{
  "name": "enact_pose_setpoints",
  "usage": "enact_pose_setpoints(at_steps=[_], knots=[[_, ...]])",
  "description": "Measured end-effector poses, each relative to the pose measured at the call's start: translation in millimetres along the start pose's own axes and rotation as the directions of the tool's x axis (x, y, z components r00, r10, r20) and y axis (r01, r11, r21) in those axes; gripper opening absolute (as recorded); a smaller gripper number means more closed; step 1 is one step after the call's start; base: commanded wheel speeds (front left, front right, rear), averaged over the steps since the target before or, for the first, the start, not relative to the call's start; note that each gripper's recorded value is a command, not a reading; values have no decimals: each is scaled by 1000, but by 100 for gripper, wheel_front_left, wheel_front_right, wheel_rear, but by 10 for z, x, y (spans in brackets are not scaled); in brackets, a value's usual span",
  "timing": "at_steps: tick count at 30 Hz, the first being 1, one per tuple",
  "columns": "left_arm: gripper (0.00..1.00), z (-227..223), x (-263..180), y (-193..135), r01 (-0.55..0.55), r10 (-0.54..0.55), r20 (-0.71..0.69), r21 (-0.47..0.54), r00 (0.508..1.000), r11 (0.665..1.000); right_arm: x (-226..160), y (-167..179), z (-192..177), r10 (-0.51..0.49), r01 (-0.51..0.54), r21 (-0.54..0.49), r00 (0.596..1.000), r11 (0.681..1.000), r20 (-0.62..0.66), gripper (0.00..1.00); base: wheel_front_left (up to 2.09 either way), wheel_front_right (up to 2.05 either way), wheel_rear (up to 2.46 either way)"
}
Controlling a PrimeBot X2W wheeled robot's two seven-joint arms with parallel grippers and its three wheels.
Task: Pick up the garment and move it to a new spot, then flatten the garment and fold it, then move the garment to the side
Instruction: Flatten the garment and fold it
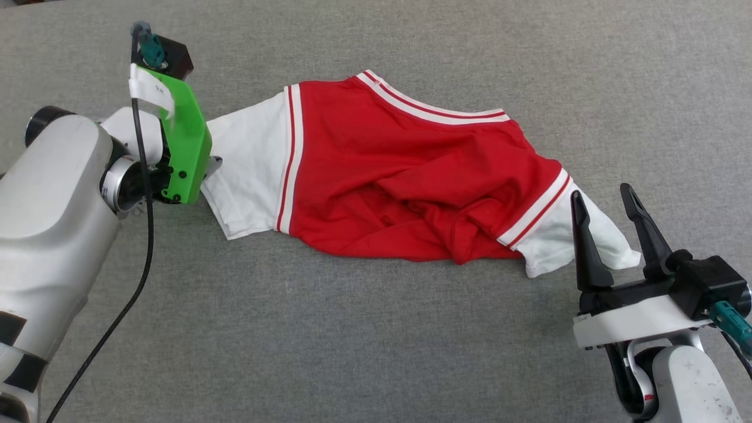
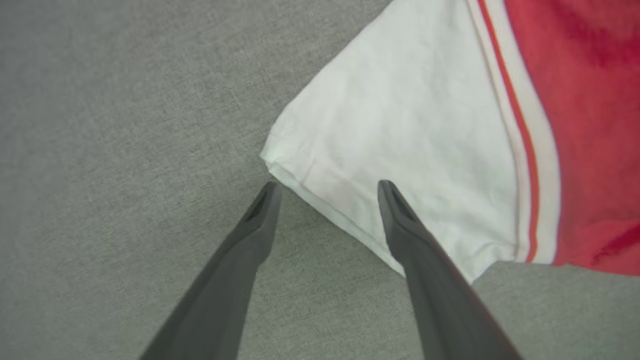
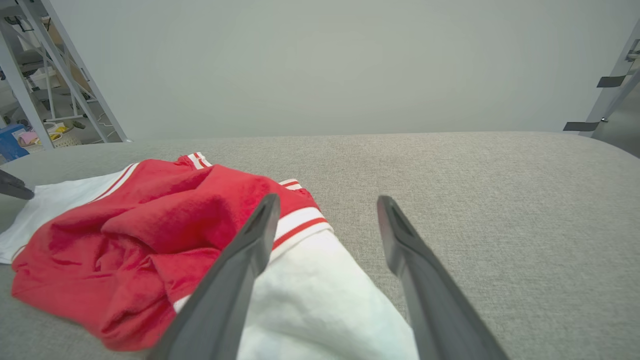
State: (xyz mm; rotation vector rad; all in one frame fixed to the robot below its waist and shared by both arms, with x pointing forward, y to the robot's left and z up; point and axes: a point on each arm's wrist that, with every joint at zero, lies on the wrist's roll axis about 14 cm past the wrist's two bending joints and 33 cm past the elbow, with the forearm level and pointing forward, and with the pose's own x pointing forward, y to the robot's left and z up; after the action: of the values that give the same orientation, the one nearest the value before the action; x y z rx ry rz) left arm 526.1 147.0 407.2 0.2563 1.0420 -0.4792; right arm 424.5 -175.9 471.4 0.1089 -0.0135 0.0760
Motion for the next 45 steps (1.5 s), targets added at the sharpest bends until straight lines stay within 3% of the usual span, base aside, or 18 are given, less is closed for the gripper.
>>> enact_pose_setpoints(at_steps=[9,10,11,17,25,30,31,32,38,40,45], knots=[[100,-375,302,-117,41,-33,-155,48,987,998,1,-90,-76,-24,24,-9,999,1000,-22,100,0,0,0],[35,-385,302,-119,39,-29,-156,59,987,997,2,-88,-72,-23,23,-10,1000,1000,-20,100,0,0,0],[0,-394,296,-125,39,-28,-156,68,987,997,4,-85,-65,-22,22,-10,1000,1000,-18,100,0,0,0],[0,-369,201,-175,41,-32,-96,89,995,995,12,-42,32,-9,9,-11,1000,1000,9,100,0,0,0],[0,-647,-217,340,-88,89,-98,17,991,996,-55,-20,163,1,-1,-21,999,1000,39,100,0,0,0],[0,-991,-285,420,-108,100,-115,-58,988,992,-36,49,223,22,-21,-18,998,1000,57,100,0,0,0],[37,-1047,-275,421,-111,103,-112,-66,988,992,-35,59,232,25,-24,-18,998,1000,60,100,0,0,0],[100,-1064,-262,425,-115,108,-92,-69,990,991,-36,61,240,26,-25,-19,998,1000,62,100,0,0,0],[100,-671,-315,417,-152,172,211,-107,962,983,-74,-33,389,14,-9,-49,995,999,97,100,0,0,0],[100,-477,-420,419,-162,200,339,-136,919,977,-87,-90,489,11,-2,-74,993,997,121,100,0,0,0],[100,-110,-877,496,-226,299,608,-196,736,954,-83,-219,870,23,9,-148,977,989,214,100,0,0,0]])
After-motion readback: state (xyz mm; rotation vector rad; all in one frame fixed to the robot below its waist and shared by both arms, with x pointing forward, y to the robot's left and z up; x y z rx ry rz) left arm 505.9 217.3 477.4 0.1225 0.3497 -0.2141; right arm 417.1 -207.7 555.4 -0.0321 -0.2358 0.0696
